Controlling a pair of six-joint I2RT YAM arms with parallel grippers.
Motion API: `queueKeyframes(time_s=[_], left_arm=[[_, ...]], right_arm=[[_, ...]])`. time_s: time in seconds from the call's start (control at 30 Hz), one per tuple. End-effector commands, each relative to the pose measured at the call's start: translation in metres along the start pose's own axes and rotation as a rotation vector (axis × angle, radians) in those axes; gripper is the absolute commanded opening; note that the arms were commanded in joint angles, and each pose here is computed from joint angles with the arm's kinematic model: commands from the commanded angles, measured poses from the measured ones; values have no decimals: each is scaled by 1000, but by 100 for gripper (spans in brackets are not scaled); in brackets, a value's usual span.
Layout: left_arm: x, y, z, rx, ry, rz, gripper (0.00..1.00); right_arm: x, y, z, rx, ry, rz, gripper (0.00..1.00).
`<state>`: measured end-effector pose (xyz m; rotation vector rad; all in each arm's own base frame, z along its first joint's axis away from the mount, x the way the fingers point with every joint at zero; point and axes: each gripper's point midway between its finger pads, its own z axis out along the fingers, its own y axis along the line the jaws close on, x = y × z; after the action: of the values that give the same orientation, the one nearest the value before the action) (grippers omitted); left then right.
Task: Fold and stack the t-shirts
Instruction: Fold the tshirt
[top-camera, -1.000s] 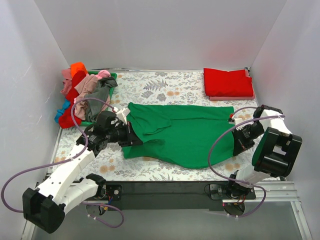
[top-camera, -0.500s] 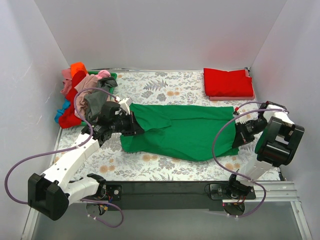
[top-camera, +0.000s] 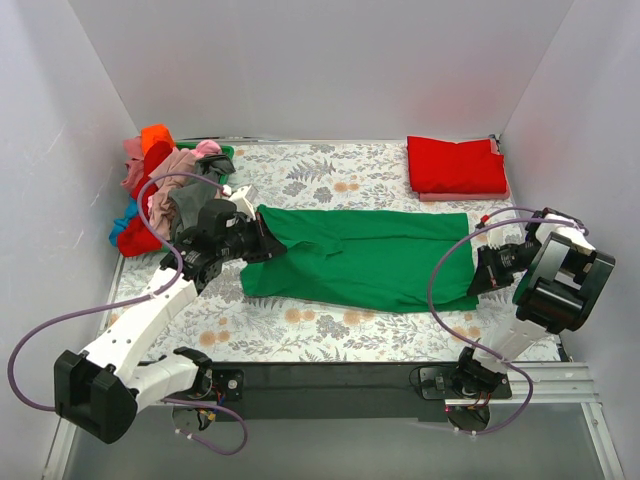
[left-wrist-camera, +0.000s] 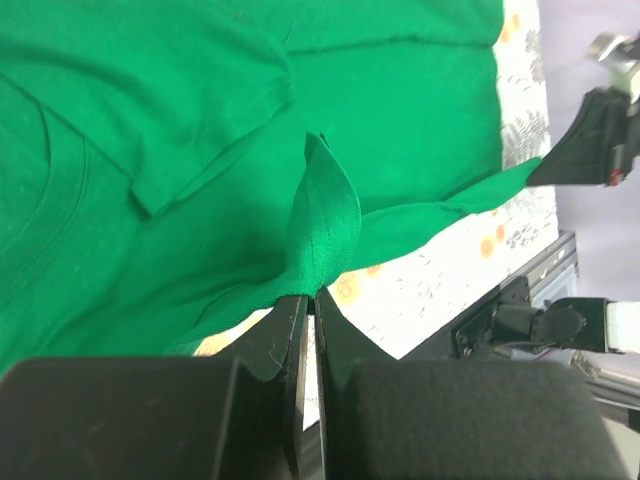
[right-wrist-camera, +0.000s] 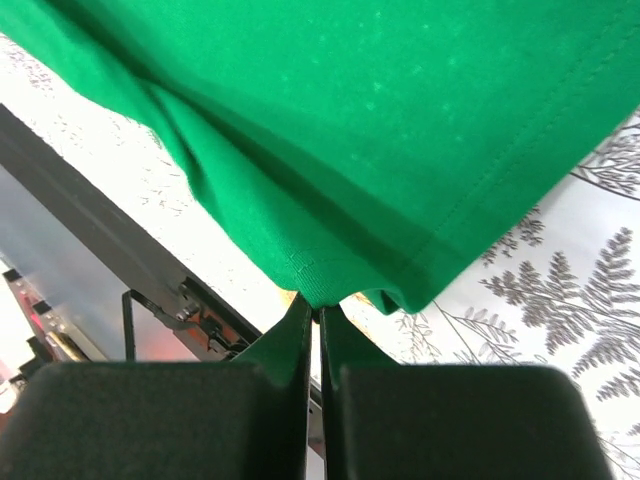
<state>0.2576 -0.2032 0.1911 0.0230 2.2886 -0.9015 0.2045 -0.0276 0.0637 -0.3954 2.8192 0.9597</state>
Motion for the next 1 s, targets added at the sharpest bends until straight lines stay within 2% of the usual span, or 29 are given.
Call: queueKeyframes(time_s=[0.0,0.3,0.97], left_arm=[[-23,-10,-7,32,-109,9,0],[-30,-8,-6,25,-146,39,0],[-32,8,9,-36,-130,49,0]], right_arm=[[-4,6,5,-53,-46,13,1],[-14,7,4,-89,-117,44,1],[-31,-11,-4,-194,-289,170,1]])
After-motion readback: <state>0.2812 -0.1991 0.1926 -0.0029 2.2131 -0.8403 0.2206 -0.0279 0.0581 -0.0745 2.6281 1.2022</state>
